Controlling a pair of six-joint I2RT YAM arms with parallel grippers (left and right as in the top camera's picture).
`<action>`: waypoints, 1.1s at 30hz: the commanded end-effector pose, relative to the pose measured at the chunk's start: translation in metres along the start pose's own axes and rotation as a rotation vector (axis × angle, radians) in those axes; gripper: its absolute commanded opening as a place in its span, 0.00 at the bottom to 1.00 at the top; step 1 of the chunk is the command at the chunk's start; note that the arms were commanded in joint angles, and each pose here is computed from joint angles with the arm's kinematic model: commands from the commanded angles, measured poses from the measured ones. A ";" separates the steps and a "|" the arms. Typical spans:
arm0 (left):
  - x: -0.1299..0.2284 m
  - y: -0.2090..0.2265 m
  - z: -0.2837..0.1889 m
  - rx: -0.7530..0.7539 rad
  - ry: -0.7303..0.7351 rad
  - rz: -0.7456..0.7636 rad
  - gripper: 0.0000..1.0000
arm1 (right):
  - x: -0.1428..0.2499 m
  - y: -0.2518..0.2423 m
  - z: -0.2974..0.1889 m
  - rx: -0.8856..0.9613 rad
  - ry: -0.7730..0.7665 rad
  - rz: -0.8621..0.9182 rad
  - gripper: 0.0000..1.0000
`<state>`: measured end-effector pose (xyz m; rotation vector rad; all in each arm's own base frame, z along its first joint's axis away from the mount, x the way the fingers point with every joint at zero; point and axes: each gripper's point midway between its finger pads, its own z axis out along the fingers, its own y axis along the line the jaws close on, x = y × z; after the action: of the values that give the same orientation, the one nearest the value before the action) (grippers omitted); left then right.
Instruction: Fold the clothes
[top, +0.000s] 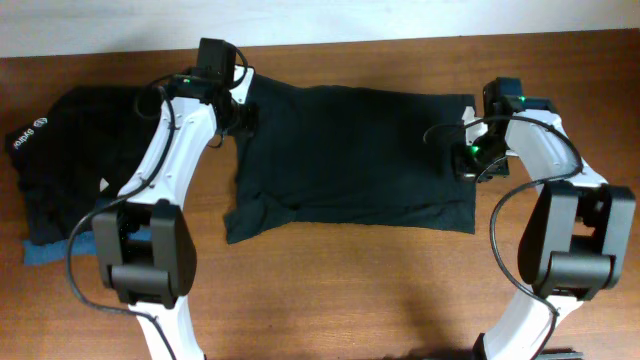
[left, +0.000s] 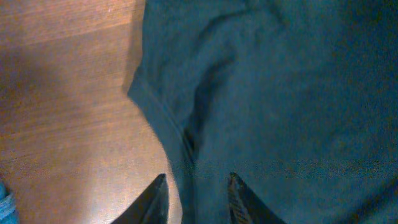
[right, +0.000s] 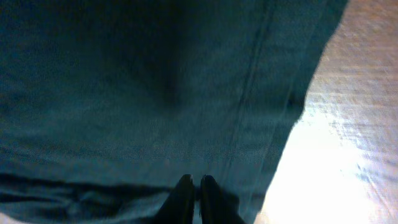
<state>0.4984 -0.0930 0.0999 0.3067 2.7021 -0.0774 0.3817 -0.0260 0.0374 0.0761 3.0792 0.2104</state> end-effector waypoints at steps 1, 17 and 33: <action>0.005 0.003 0.031 -0.008 0.017 -0.013 0.29 | 0.002 0.000 0.012 -0.020 0.023 -0.002 0.09; -0.004 0.023 0.087 -0.042 -0.034 -0.036 0.25 | 0.009 -0.003 0.027 -0.018 0.070 -0.002 0.09; 0.021 -0.002 0.119 0.139 0.040 -0.049 0.23 | 0.011 -0.003 0.027 -0.019 0.077 -0.001 0.08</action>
<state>0.5377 -0.0970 0.0072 0.2797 2.6956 -0.2120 0.3768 -0.0247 0.0142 0.0731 3.1376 0.2305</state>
